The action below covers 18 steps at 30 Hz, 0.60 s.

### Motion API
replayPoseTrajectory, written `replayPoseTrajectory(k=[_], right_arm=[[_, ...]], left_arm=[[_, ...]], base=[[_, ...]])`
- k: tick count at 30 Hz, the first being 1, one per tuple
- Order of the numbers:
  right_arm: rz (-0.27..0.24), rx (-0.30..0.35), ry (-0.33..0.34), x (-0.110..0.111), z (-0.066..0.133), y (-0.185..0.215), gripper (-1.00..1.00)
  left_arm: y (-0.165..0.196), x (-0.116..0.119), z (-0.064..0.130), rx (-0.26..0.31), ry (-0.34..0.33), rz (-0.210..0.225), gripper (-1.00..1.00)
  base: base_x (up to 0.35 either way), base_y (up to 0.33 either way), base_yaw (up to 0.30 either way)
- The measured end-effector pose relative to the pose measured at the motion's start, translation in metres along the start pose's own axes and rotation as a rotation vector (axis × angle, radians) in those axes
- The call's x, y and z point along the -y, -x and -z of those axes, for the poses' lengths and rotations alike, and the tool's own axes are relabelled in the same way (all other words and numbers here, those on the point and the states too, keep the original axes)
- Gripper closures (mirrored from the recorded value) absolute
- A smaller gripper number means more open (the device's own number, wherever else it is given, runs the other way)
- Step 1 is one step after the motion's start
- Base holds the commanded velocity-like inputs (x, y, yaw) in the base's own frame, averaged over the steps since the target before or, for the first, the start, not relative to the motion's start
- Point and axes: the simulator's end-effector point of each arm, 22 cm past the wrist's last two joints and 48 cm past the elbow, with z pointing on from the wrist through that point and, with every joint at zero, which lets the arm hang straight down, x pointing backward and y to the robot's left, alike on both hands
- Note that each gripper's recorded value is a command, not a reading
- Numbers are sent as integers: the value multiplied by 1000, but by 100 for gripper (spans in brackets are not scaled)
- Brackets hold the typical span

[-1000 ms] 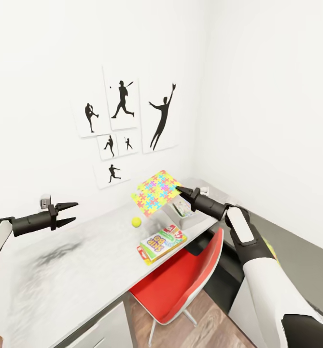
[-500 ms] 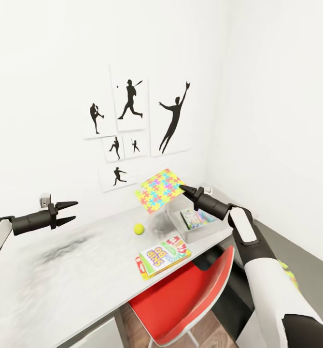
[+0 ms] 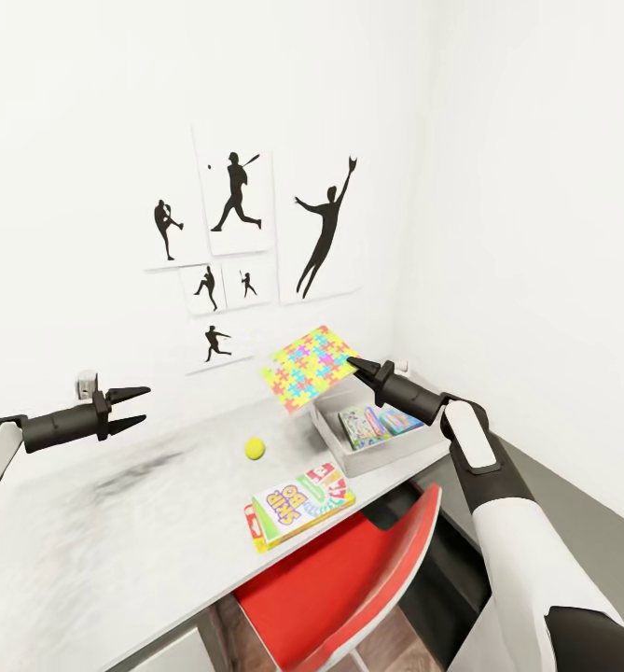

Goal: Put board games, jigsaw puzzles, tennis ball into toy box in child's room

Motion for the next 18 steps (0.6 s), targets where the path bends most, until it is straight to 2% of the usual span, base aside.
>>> replayPoseTrajectory(k=[6, 18], right_arm=[[-1, 0, 1, -1, 0, 0, 100], [2, 4, -10, 3, 2, 2, 100]], left_arm=[[0, 0, 0, 1, -1, 0, -100], [0, 1, 0, 1, -2, 0, -100]], base=[[83, -86, 0], [223, -187, 0]])
